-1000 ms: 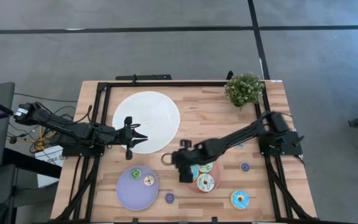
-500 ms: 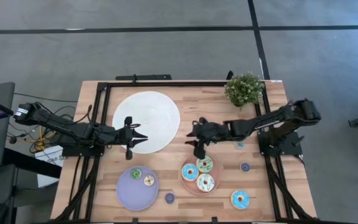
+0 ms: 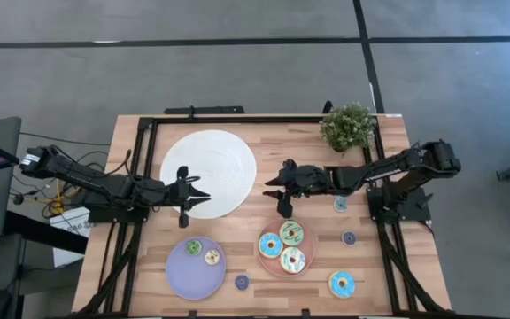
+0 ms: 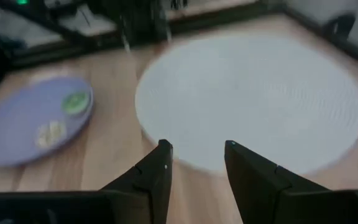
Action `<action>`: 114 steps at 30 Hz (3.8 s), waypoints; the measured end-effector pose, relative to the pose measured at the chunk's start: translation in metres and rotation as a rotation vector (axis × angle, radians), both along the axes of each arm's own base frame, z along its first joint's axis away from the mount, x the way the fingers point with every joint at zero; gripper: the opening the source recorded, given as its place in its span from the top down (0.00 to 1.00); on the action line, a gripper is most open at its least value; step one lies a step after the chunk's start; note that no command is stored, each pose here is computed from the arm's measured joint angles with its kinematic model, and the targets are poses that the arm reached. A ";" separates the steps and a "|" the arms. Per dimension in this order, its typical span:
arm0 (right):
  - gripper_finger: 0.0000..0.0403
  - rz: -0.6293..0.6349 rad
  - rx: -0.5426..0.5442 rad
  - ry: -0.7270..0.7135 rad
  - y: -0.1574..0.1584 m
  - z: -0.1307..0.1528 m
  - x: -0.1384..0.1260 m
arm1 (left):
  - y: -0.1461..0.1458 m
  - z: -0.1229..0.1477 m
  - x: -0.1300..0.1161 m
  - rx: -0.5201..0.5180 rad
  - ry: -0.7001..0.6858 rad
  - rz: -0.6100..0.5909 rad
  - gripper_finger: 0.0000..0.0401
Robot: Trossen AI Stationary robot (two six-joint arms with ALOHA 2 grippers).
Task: Pick & Place donuts
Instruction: Put the bottom small blue donut on the purple plate
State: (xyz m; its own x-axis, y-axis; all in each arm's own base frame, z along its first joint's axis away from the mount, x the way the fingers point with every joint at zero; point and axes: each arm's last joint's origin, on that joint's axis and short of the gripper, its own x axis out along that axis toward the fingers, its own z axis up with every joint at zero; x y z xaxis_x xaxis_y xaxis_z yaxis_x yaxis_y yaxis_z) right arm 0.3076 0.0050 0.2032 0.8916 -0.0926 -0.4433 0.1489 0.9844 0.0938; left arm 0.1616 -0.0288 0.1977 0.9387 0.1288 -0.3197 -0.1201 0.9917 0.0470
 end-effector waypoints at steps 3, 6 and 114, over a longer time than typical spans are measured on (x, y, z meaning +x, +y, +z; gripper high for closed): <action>0.66 0.043 -0.015 -0.012 -0.007 0.002 0.001 | 0.000 0.000 0.000 -0.045 -0.005 0.015 0.92; 0.66 0.076 -0.011 0.015 -0.013 -0.001 0.000 | 0.000 0.001 0.000 -0.076 -0.017 0.025 0.92; 0.66 -0.029 0.179 0.166 -0.008 -0.033 -0.059 | -0.150 0.016 0.202 -0.278 0.636 0.032 0.43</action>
